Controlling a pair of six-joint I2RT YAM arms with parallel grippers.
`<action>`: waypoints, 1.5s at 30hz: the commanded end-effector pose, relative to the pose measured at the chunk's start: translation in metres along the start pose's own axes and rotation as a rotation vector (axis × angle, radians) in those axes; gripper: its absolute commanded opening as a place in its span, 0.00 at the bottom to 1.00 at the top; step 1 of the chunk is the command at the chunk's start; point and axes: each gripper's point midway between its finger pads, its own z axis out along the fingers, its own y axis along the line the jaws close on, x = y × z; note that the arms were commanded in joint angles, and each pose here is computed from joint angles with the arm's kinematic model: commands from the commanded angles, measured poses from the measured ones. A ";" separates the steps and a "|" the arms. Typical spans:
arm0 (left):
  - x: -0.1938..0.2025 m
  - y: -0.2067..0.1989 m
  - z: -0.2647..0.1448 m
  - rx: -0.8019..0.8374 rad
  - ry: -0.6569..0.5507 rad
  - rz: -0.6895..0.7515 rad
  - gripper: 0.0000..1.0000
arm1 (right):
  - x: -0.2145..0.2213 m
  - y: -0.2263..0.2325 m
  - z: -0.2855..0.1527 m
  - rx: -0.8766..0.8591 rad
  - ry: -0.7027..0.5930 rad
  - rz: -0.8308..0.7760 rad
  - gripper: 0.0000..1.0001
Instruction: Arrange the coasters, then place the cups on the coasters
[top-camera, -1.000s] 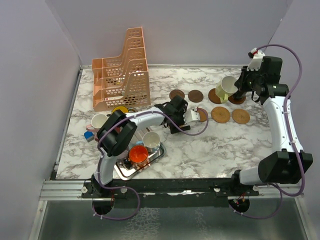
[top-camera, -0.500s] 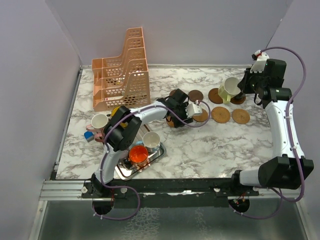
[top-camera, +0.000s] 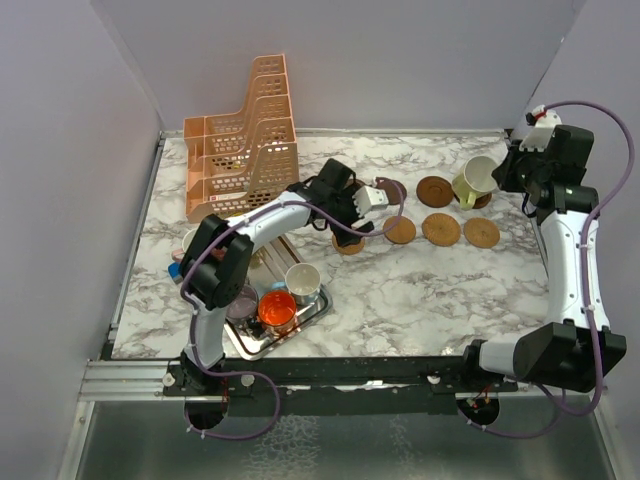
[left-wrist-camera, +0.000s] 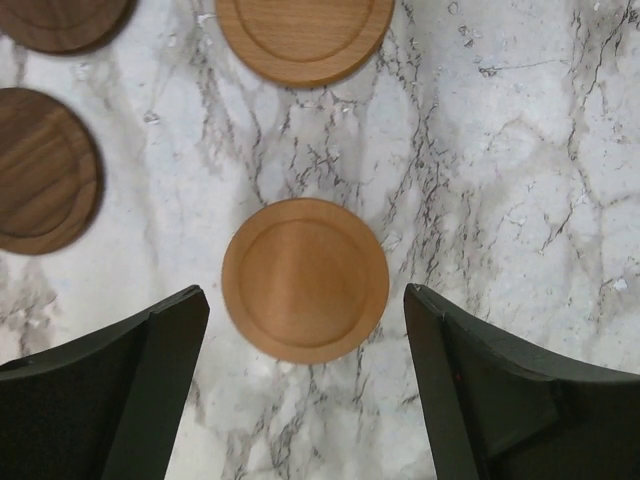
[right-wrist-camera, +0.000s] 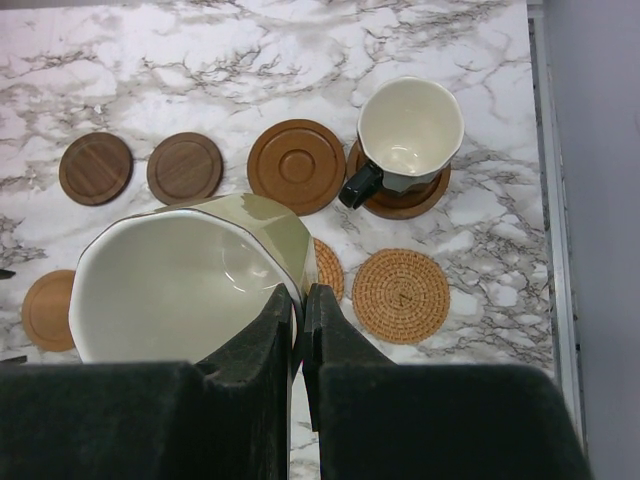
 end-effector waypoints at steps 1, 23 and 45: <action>0.007 -0.001 -0.024 0.022 -0.004 -0.016 0.83 | -0.035 0.010 -0.013 -0.048 -0.145 -0.024 0.01; 0.052 0.031 0.023 -0.080 0.104 -0.174 0.59 | -0.030 0.015 -0.012 -0.085 -0.143 -0.021 0.01; 0.036 0.065 0.049 -0.229 0.069 -0.208 0.56 | -0.029 0.012 -0.019 -0.071 -0.155 -0.030 0.01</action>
